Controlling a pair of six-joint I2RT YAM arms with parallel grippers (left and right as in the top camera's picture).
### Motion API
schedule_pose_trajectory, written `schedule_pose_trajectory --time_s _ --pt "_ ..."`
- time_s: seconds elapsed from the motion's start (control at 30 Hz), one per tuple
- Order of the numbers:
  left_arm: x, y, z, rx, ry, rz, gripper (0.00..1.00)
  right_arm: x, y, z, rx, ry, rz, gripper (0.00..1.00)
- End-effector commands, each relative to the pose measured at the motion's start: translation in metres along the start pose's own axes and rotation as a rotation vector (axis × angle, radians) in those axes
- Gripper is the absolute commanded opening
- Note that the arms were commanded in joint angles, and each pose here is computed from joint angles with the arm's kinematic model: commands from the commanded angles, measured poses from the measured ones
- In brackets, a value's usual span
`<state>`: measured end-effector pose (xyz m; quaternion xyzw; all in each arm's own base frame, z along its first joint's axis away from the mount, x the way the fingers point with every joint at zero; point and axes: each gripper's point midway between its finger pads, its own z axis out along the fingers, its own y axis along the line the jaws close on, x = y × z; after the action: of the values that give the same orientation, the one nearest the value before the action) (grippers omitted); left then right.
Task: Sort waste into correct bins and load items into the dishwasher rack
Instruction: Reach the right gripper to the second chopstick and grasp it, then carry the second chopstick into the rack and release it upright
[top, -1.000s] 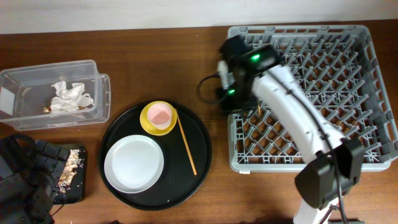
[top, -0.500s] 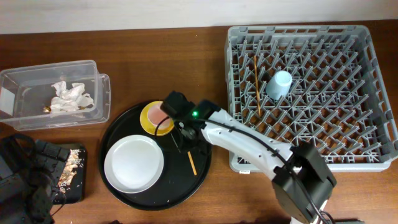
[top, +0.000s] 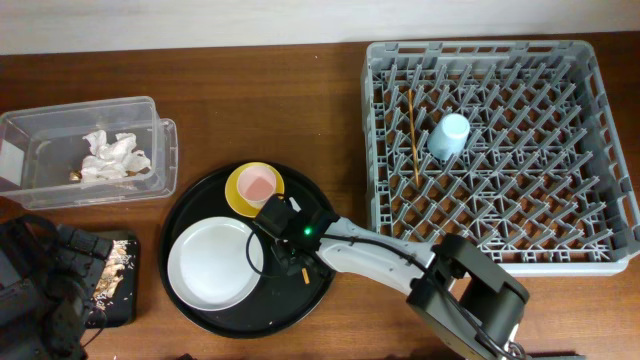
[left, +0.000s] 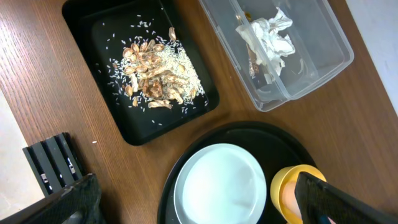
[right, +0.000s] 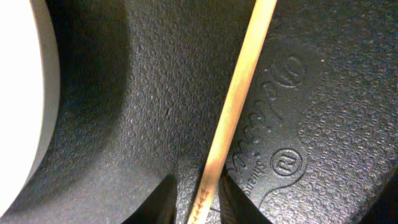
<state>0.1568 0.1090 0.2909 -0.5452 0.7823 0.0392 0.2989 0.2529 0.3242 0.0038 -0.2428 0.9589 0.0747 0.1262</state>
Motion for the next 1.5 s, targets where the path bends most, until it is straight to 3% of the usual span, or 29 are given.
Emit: schedule_pose_trajectory --time_s 0.0,0.07,0.13,0.23,0.37,0.57,0.67,0.77,0.83,0.97,1.1,1.27,1.47 --pt "-0.002 0.000 -0.003 0.005 -0.010 -0.012 0.99 0.001 -0.017 0.008 0.060 0.001 0.046 0.25" --pt "-0.002 0.000 -0.003 0.005 -0.010 -0.012 0.99 0.001 -0.017 0.008 0.062 0.002 0.054 0.23" --pt "-0.002 0.000 -0.003 0.005 -0.010 -0.012 1.00 0.001 -0.018 0.009 0.064 0.005 0.065 0.10" --pt "-0.002 0.000 -0.003 0.005 -0.010 -0.012 0.99 -0.012 -0.018 -0.004 0.055 -0.020 0.079 0.04" --pt "-0.002 0.000 -0.003 0.005 -0.010 -0.012 1.00 -0.064 -0.048 -0.067 0.049 -0.108 0.196 0.04" --pt "-0.002 0.000 -0.003 0.005 -0.010 -0.012 0.99 -0.116 -0.185 -0.176 0.148 -0.195 0.316 0.04" --pt "-0.002 0.000 -0.003 0.005 -0.010 -0.012 0.99 -0.117 -0.187 -0.188 -0.119 -0.179 0.323 0.05" --pt "-0.002 0.000 -0.003 0.005 -0.010 -0.012 0.99 -0.113 -0.159 -0.180 -0.231 -0.118 0.446 0.22" --pt "-0.002 0.000 -0.003 0.005 -0.010 -0.012 0.99 -0.115 -0.133 -0.164 -0.229 -0.078 0.505 0.57" --pt "-0.002 0.000 -0.003 0.005 -0.010 -0.012 1.00 -0.107 -0.109 -0.109 -0.001 -0.023 0.815 0.52" --pt "-0.002 0.000 -0.003 0.005 -0.010 -0.012 0.99 -0.104 -0.079 -0.055 0.048 0.004 0.945 0.48" --pt "-0.002 0.000 -0.003 0.005 -0.010 -0.012 0.99 -0.096 -0.071 -0.008 0.077 0.049 1.069 0.44" --pt "-0.002 0.000 -0.003 0.005 -0.010 -0.012 1.00 -0.090 -0.069 0.023 0.095 0.075 1.090 0.44"
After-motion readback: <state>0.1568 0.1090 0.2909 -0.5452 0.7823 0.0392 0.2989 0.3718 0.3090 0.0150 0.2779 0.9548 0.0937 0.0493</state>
